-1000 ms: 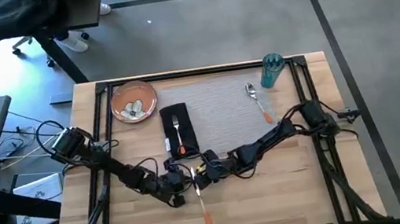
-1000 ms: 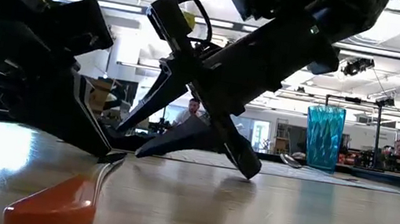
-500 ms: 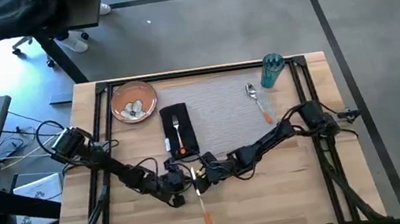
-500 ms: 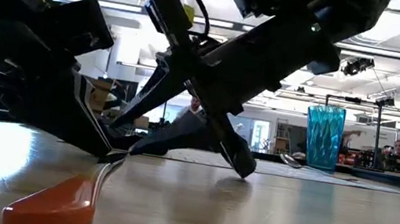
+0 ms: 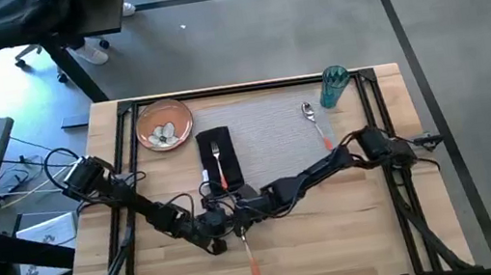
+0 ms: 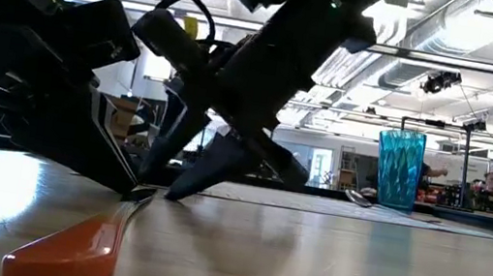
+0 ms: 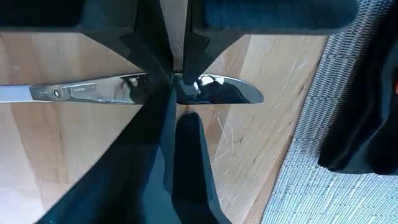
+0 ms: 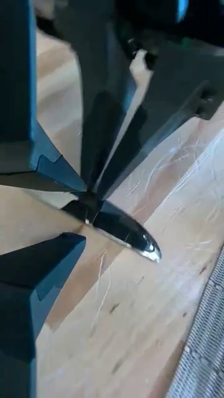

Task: Set table place
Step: Put the orange table knife on the gray table mat beside the orange spoon

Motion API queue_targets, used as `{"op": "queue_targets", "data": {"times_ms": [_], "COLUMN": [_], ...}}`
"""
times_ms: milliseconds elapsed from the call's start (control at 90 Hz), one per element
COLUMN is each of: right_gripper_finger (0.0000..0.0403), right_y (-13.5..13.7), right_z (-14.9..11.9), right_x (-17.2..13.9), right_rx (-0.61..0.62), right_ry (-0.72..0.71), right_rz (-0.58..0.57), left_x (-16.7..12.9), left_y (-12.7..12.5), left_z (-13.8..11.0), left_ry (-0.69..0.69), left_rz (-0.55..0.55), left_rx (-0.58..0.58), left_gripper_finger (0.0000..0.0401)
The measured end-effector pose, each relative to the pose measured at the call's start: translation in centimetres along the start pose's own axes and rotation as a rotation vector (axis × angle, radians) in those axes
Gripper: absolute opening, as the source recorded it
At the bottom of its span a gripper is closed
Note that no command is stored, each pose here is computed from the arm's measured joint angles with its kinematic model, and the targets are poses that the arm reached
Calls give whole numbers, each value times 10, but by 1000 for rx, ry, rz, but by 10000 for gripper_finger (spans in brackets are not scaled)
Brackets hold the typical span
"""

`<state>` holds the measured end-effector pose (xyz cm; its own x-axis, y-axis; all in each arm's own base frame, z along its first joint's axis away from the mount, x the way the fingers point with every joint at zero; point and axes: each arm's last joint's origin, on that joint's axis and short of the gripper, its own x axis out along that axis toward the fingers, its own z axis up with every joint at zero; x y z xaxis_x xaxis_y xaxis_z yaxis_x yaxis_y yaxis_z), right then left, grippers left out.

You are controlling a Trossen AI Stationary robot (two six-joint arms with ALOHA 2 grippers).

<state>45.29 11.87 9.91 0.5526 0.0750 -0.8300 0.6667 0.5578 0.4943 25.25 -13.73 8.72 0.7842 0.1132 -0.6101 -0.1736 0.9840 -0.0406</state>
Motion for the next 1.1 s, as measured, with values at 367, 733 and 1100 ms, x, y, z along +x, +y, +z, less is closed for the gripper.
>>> {"op": "queue_targets", "data": {"times_ms": [367,733,1100], "right_gripper_finger": [112,85,62], "right_y": [2,2,15], "right_z": [-15,-27,-24], "right_x": [7,9,7], "right_rx": [34,59,-144], "right_ry": [-36,-90,-46], "right_rz": [85,135,209], "left_x": [0,0,1], "left_y": [0,0,-1], "left_z": [0,-1,1], "left_ry": [2,-1,-10], "left_rz": [0,-3,-11], "left_rx": [2,0,-10], "left_gripper_finger": [23,23,23]}}
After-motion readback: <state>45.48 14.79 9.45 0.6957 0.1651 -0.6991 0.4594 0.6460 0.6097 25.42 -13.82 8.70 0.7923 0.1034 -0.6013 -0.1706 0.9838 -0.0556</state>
